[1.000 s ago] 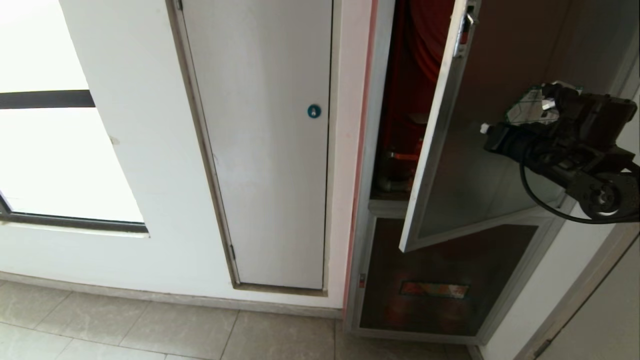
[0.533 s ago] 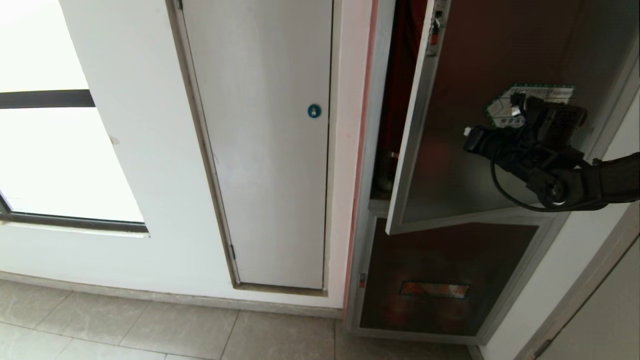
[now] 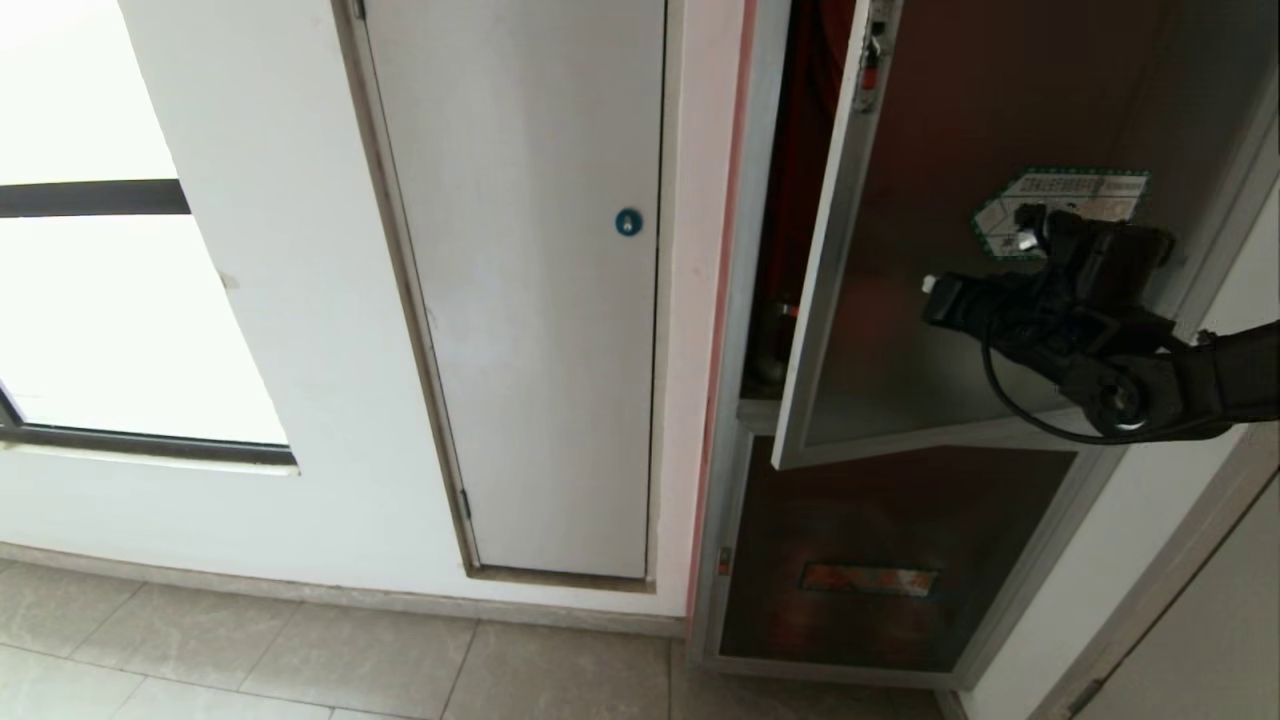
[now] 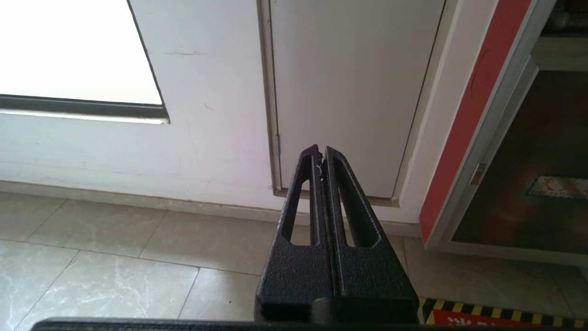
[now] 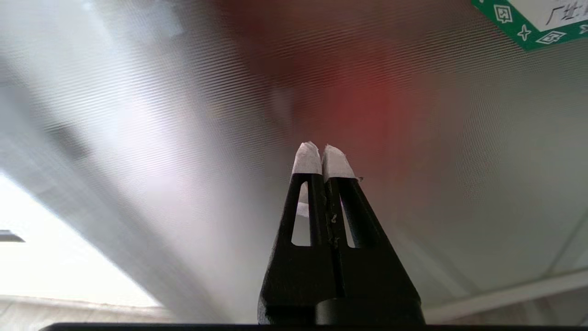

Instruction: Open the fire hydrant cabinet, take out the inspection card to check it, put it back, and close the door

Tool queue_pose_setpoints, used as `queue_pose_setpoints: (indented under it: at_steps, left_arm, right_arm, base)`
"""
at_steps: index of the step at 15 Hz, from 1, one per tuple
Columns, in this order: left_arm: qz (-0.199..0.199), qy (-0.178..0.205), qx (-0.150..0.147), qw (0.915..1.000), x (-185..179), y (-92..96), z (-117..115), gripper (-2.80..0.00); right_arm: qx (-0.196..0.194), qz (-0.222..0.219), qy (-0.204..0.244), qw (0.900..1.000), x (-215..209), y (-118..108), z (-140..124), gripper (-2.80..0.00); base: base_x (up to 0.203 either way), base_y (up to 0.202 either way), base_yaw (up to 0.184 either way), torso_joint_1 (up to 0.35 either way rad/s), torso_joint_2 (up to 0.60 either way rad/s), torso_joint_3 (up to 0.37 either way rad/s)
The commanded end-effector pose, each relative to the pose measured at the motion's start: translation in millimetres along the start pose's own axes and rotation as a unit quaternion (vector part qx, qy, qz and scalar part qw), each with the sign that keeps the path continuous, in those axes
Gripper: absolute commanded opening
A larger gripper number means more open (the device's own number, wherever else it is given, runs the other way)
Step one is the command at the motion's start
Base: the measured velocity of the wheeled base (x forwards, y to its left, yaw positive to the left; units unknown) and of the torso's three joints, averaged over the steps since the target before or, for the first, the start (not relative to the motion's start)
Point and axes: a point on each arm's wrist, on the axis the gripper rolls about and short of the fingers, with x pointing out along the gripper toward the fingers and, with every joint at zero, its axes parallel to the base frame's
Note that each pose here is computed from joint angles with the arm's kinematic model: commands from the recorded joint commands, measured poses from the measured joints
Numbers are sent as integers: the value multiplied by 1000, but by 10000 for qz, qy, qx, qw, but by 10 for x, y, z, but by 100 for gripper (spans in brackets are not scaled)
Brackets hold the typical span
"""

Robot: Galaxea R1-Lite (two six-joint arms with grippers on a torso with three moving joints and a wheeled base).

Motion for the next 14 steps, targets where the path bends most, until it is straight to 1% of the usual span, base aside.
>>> queue_pose_setpoints:
  at_steps: [1, 3, 5, 7, 9, 10, 11, 13, 14]
  left_arm:
    - [5, 34, -1, 10000, 5, 0, -16, -280]
    - [5, 34, -1, 10000, 5, 0, -16, -280]
    - [5, 34, -1, 10000, 5, 0, -16, -280]
    - [5, 34, -1, 10000, 5, 0, -16, -280]
    - [5, 34, -1, 10000, 5, 0, -16, -280]
    - [5, 34, -1, 10000, 5, 0, -16, -280]
    - [5, 34, -1, 10000, 5, 0, -16, -280]
    - [5, 34, -1, 10000, 5, 0, -16, -280]
    - [5, 34, -1, 10000, 5, 0, -16, -280]
  right_arm:
    - [-8, 124, -229, 9997, -327, 129, 257, -280]
    - [-6, 230, -211, 9995, -675, 239, 331, -280]
    - [-35, 344, -145, 9993, -1078, 336, 342, -280]
    - [-128, 482, -221, 9985, -1482, 419, 384, -280]
    - [-350, 596, -299, 9972, -1915, 468, 363, -280]
    - [-513, 578, -344, 9964, -2102, 469, 336, -280]
    - [-671, 487, -429, 9956, -2279, 461, 318, -280]
    - [-845, 140, -596, 9945, -2579, 428, 272, -280]
    - [-1011, -334, -583, 9926, -2694, 389, 213, -280]
  base:
    - [0, 0, 0, 0, 0, 0]
    - [0, 0, 0, 0, 0, 0]
    - [0, 0, 0, 0, 0, 0]
    - [0, 0, 0, 0, 0, 0]
    - [0, 0, 0, 0, 0, 0]
    - [0, 0, 0, 0, 0, 0]
    - [0, 0, 0, 0, 0, 0]
    - [0, 0, 0, 0, 0, 0]
    - [0, 0, 0, 0, 0, 0]
